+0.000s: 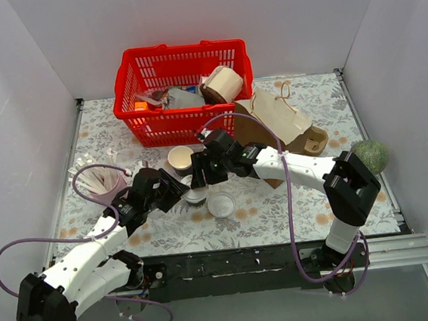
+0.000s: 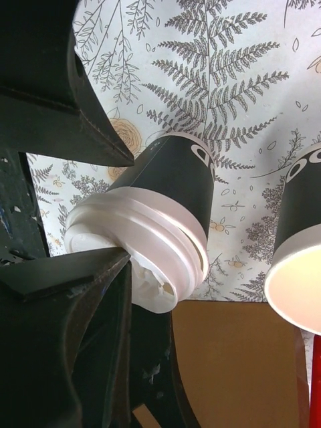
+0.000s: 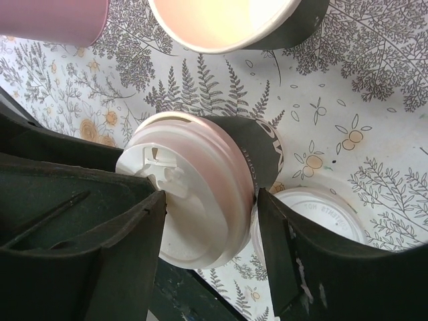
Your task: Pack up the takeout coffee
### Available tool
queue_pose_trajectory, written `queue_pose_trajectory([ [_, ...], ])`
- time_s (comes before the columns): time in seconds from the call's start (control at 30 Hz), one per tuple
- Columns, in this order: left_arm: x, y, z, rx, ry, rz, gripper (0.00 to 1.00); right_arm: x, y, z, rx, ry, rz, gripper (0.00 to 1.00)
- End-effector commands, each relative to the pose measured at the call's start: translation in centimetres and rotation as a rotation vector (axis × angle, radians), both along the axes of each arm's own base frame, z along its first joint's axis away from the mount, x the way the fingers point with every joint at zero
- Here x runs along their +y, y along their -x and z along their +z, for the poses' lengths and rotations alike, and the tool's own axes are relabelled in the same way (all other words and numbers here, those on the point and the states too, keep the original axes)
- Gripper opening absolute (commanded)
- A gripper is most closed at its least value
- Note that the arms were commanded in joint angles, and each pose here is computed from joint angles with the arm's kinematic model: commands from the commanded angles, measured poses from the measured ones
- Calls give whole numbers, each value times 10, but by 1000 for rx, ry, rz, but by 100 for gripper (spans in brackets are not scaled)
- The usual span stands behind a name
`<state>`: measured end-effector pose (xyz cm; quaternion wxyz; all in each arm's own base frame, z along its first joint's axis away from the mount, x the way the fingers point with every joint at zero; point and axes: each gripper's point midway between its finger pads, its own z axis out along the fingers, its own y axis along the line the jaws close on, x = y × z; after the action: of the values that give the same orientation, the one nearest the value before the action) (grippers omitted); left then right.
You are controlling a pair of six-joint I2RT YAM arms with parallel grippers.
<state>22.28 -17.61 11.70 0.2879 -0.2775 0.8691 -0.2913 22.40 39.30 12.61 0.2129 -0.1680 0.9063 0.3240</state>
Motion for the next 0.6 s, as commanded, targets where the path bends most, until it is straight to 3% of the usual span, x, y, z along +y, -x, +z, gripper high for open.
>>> queue_pose_trajectory([
  [0.0, 20, 3, -18, 59, -97, 73, 46, -1, -5, 7, -30, -27, -37, 64],
  [0.23, 19, 5, -20, 54, -94, 54, 34, -2, -9, 19, 28, -167, -61, 60],
  [0.4, 14, 8, -26, 69, -80, 32, 34, 6, -13, 26, 97, -290, -44, 63],
  [0.57, 12, 9, -26, 73, -67, 26, 34, 16, -14, 26, 128, -314, -24, 66],
])
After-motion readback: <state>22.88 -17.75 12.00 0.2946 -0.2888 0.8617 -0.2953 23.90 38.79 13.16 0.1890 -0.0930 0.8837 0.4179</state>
